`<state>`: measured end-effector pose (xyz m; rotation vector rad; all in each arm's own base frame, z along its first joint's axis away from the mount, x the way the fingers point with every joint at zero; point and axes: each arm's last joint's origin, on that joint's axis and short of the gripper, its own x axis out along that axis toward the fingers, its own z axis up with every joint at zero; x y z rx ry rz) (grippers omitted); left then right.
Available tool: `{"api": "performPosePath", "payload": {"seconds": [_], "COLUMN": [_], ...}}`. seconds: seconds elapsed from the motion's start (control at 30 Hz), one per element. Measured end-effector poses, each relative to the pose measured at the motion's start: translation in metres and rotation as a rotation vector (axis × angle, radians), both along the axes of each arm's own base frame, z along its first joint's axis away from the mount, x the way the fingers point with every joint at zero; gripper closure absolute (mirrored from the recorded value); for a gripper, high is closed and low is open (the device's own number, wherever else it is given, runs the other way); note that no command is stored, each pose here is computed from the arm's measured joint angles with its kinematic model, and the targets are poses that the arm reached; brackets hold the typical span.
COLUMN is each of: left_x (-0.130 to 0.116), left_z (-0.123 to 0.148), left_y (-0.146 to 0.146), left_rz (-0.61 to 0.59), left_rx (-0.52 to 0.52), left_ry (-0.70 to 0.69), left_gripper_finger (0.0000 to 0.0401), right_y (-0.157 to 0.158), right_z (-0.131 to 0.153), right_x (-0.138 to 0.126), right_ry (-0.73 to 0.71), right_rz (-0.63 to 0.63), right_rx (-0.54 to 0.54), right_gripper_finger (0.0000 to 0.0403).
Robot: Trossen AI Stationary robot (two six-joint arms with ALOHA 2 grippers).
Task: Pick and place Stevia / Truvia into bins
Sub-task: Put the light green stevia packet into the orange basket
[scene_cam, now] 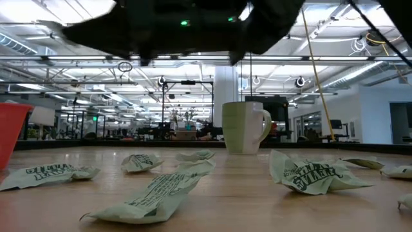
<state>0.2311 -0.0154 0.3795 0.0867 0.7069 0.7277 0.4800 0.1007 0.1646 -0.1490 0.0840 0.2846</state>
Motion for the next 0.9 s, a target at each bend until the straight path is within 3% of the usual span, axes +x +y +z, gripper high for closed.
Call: {"api": "performPosePath", "payload": {"seconds": [0.2,0.33,0.57,0.73,0.8,0.9], "left_x": [-0.005,-0.005,-0.005,-0.004,-0.004,-0.004], "left_z": [0.002,0.001,0.001,0.000,0.000,0.000], "left_y": [0.000,0.000,0.000,-0.002,-0.003,-0.003], "left_rz": [0.012,0.005,0.009,-0.010,-0.023,-0.040], "left_rx": [-0.029,-0.054,-0.081,-0.121,-0.141,-0.158], "left_ry": [-0.018,-0.021,-0.035,-0.036,-0.033,-0.027], "left_gripper_finger": [0.0249,0.0249,0.0249,0.0249,0.0249,0.0249], "right_y": [0.015,0.025,0.021,0.012,0.011,0.012], "right_z": [-0.018,-0.016,-0.014,-0.016,-0.019,-0.025], "right_x": [0.020,0.022,0.023,0.026,0.025,0.022], "right_ry": [0.003,0.002,-0.028,-0.025,0.014,0.086], "right_rz": [0.145,0.218,0.195,0.049,0.112,0.347], "right_rx": [0.014,0.023,0.004,-0.053,-0.043,0.002], "right_gripper_finger": [0.0395,0.0365,0.0294,0.0270,0.0269,0.0270]}}
